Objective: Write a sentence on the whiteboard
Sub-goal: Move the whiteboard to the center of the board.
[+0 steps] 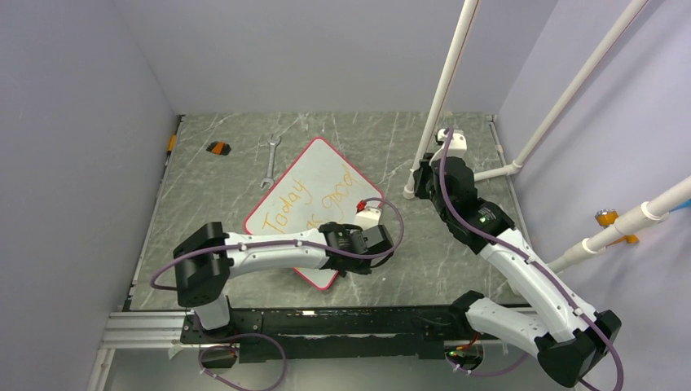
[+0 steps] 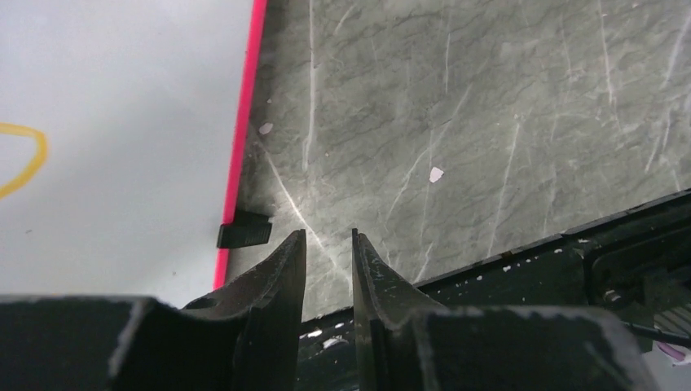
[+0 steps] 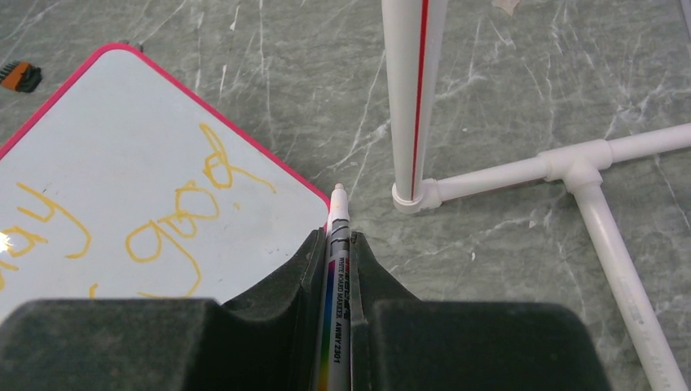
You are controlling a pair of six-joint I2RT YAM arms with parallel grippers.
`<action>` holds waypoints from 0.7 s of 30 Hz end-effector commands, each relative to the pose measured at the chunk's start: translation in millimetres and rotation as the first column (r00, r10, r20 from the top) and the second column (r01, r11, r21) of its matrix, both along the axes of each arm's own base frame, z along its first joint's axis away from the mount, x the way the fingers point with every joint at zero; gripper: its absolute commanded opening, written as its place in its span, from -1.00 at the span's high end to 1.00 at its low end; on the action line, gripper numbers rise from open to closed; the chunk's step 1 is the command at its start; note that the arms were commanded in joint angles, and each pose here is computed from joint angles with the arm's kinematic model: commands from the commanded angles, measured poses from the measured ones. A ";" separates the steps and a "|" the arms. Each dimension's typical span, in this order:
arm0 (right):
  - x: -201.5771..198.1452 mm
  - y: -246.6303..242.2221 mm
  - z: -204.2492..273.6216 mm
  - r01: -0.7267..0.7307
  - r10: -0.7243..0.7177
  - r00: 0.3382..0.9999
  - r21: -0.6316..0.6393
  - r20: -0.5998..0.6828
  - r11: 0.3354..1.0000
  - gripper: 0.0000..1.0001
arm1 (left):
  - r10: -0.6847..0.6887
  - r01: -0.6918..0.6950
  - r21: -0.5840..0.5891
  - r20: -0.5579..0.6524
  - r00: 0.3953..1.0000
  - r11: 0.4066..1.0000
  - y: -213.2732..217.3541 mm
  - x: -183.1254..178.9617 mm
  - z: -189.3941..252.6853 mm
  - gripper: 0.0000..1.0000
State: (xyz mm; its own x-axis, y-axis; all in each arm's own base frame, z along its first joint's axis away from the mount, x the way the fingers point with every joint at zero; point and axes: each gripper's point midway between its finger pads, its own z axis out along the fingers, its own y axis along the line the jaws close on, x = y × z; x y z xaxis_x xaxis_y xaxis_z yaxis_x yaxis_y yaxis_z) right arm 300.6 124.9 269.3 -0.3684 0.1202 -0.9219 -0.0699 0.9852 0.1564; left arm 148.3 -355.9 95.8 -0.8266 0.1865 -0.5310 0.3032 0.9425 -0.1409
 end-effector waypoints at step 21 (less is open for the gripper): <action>2.0 -6.1 -9.6 0.033 -0.033 0.999 -0.024 0.001 0.999 1.00 | 0.151 -0.144 0.074 -0.091 0.984 0.987 32.4 -23.2 -50.1 0.37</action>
